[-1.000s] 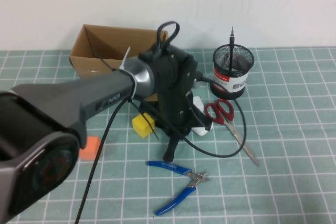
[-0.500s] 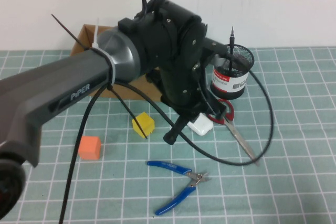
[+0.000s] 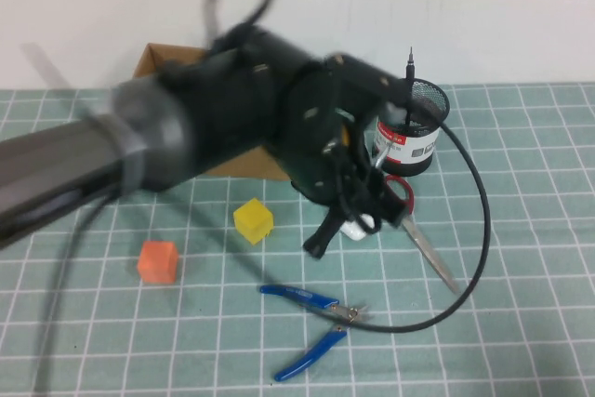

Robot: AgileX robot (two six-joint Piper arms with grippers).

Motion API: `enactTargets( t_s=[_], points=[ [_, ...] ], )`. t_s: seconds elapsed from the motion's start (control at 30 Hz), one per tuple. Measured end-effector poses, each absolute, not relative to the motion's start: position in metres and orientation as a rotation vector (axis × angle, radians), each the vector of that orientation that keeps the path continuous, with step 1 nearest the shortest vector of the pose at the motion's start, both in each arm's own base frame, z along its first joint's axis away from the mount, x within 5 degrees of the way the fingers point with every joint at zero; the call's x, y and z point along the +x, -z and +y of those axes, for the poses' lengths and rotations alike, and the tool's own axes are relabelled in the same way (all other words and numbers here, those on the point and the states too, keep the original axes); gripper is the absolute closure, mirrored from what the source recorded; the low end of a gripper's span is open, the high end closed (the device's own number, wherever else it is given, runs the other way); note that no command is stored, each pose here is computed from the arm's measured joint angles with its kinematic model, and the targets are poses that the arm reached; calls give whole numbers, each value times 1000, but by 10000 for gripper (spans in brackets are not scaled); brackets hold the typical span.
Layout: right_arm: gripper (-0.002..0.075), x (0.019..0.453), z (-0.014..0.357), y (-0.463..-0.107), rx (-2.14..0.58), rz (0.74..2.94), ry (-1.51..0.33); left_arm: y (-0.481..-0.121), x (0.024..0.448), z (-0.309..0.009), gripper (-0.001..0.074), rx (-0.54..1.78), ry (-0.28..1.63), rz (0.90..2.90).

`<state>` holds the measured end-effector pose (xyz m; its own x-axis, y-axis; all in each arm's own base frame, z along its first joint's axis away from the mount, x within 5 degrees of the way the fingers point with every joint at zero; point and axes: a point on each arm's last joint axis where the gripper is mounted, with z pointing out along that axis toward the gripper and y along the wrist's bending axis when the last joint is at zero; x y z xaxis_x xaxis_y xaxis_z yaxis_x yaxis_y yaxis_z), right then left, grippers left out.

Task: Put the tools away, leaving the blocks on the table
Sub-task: Place the picked object into the round holder

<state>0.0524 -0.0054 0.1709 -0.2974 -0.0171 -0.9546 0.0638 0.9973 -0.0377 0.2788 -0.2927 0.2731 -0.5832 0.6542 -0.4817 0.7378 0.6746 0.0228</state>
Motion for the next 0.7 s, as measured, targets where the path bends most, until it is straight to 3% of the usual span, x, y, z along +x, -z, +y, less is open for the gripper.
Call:
enactTargets(
  t_s=[0.17, 0.37, 0.7],
  points=[
    [736, 52, -5, -171, 34, 1871, 79, -290, 258, -272, 556, 950, 400, 2135],
    [736, 52, -5, -171, 34, 1871, 79, -273, 248, -262, 556, 783, 531, 1792],
    [736, 52, -5, -171, 34, 1871, 79, -268, 275, -293, 556, 668, 615, 1421]
  ],
)
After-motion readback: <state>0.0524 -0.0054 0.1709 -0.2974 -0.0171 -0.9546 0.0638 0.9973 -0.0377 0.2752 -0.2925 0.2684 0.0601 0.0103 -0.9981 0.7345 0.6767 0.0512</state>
